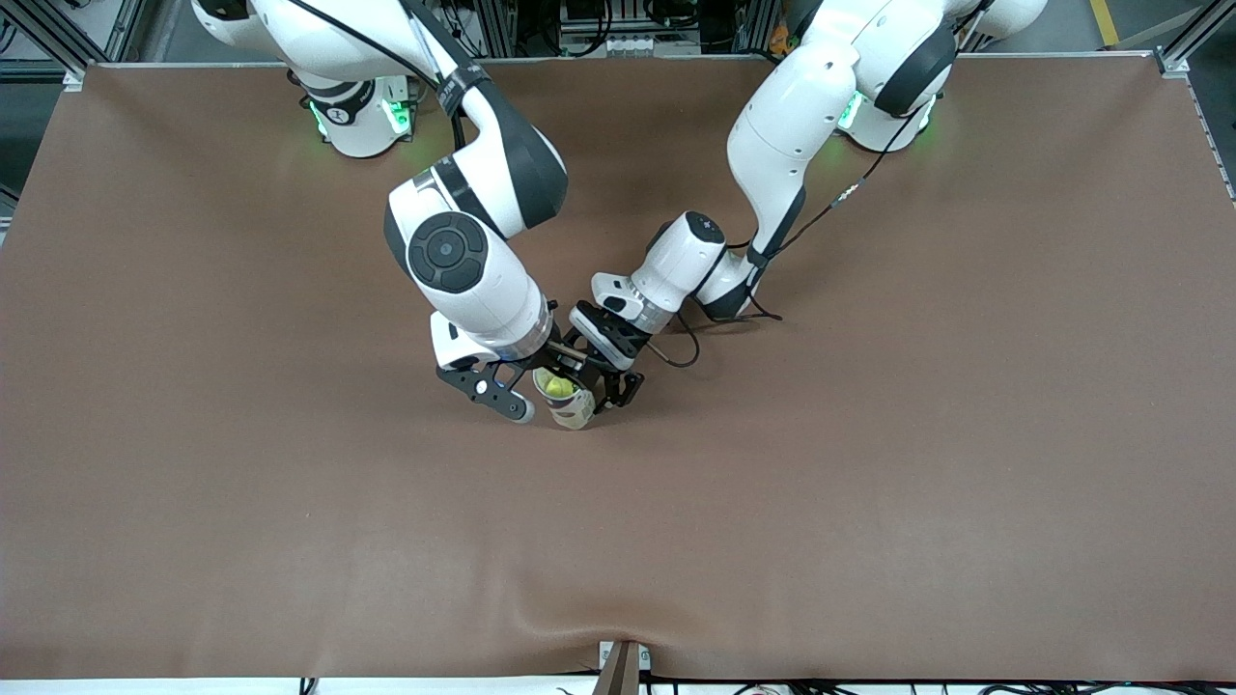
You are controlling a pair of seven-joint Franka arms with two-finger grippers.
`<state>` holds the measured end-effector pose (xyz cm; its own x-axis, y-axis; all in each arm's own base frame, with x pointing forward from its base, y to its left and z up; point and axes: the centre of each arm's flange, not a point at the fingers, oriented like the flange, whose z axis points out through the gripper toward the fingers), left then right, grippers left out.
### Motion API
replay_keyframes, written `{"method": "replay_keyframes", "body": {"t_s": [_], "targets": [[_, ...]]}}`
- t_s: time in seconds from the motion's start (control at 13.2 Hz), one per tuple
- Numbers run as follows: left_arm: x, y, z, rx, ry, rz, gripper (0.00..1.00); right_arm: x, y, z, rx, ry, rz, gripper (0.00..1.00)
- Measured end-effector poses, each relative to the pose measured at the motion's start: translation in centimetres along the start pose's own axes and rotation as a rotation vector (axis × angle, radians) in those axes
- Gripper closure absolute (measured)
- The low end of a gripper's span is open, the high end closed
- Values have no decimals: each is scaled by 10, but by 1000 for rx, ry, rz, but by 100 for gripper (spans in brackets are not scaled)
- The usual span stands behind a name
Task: Insert tennis ball vertically with right arm
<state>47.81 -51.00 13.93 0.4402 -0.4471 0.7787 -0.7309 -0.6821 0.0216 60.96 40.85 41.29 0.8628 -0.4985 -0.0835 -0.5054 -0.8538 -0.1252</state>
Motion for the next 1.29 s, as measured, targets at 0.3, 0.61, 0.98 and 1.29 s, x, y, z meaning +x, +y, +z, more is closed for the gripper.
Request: {"method": "replay_keyframes", "body": {"t_s": [0.3, 0.61, 0.98, 1.29], "targets": [[-18, 2, -3, -3, -39, 3, 0, 34, 38, -43, -78, -35, -92, 0], [-19, -3, -30, -8, -70, -8, 0, 83, 116, -132, -109, -92, -129, 0], [6, -35, -89, 16, -67, -40, 0, 144, 218, -195, -174, -85, -156, 0], [43, -70, -127, 27, -155, -54, 0, 187, 296, -238, -161, -41, -127, 0]]}}
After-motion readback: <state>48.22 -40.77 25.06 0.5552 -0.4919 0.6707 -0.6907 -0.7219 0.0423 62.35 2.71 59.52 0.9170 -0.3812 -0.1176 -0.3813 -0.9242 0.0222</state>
